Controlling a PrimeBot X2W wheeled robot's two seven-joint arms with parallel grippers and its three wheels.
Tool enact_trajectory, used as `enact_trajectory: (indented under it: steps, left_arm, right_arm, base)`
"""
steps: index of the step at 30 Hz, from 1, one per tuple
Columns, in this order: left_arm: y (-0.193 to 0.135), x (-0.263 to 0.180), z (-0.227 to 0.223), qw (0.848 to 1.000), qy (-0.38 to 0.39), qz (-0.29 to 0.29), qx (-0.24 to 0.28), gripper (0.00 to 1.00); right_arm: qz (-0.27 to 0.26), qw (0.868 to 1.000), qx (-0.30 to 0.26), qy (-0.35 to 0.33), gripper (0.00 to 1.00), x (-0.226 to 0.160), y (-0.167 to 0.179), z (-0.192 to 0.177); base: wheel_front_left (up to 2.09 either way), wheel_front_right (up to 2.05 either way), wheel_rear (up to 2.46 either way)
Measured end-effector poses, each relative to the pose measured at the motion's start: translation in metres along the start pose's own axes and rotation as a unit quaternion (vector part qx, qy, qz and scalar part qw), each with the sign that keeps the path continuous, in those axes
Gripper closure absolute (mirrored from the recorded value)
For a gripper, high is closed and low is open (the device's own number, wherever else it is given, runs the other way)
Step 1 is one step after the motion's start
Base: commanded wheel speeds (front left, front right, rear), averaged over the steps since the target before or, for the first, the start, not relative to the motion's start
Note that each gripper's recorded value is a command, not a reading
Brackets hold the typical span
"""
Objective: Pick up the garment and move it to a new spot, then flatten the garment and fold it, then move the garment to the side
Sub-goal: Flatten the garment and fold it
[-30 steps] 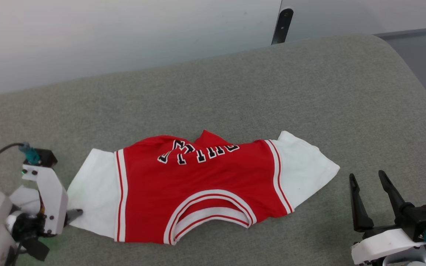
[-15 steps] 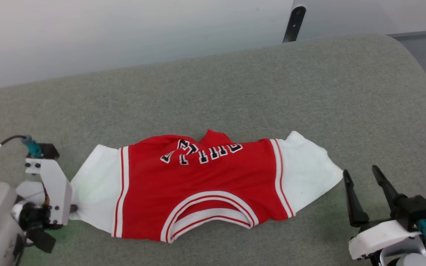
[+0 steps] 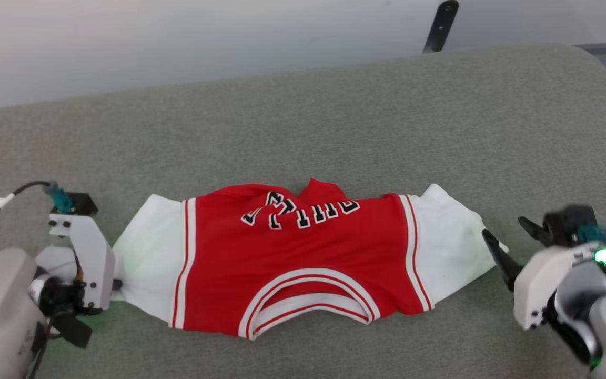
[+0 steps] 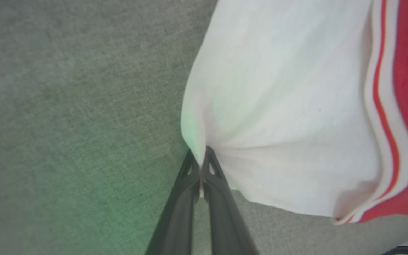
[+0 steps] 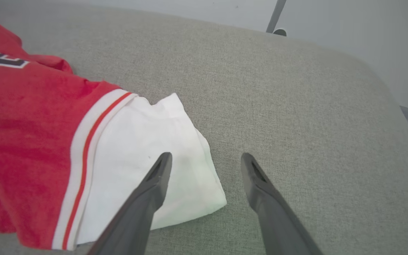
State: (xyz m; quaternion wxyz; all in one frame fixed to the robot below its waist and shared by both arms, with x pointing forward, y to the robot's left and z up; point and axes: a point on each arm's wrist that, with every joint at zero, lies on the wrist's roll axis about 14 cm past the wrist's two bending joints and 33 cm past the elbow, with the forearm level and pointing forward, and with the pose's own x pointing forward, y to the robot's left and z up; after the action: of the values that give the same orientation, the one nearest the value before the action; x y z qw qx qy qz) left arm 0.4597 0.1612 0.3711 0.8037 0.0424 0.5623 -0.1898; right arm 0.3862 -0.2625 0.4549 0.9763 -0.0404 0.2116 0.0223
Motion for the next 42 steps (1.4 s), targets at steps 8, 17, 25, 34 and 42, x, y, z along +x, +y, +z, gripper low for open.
enact_trajectory:
  steps: [8, 17, 25, 34, 42]
  left_arm:
    - [-0.004, -0.004, -0.001, 1.0, -0.012, -0.007, -0.005, 1.0]
    - [-0.004, -0.002, -0.001, 1.0, -0.015, -0.014, -0.005, 1.0]
    - [0.0, 0.008, 0.002, 1.0, -0.008, -0.024, -0.012, 1.0]
    - [0.003, 0.014, 0.002, 0.999, -0.006, -0.034, -0.028, 1.0]
    - [0.003, 0.006, 0.002, 0.998, -0.016, -0.037, -0.051, 1.0]
  right_arm:
    - [0.035, 0.987, -0.041, 0.15, 0.0, 0.009, -0.005, -0.024]
    - [0.055, 0.969, -0.04, 0.238, 0.0, 0.022, -0.004, -0.044]
    - [0.05, 0.956, -0.031, 0.287, 0.0, 0.041, -0.009, -0.058]
    - [0.055, 0.935, 0.011, 0.351, 0.45, 0.05, -0.006, -0.072]
    - [0.063, 0.93, 0.025, 0.36, 1.0, 0.046, -0.002, -0.063]
  base:
    - [0.0, 0.0, 0.0]
    - [0.0, 0.0, 0.0]
    - [0.0, 0.0, 0.0]
    - [0.0, 0.0, 0.0]
    - [0.0, 0.0, 0.0]
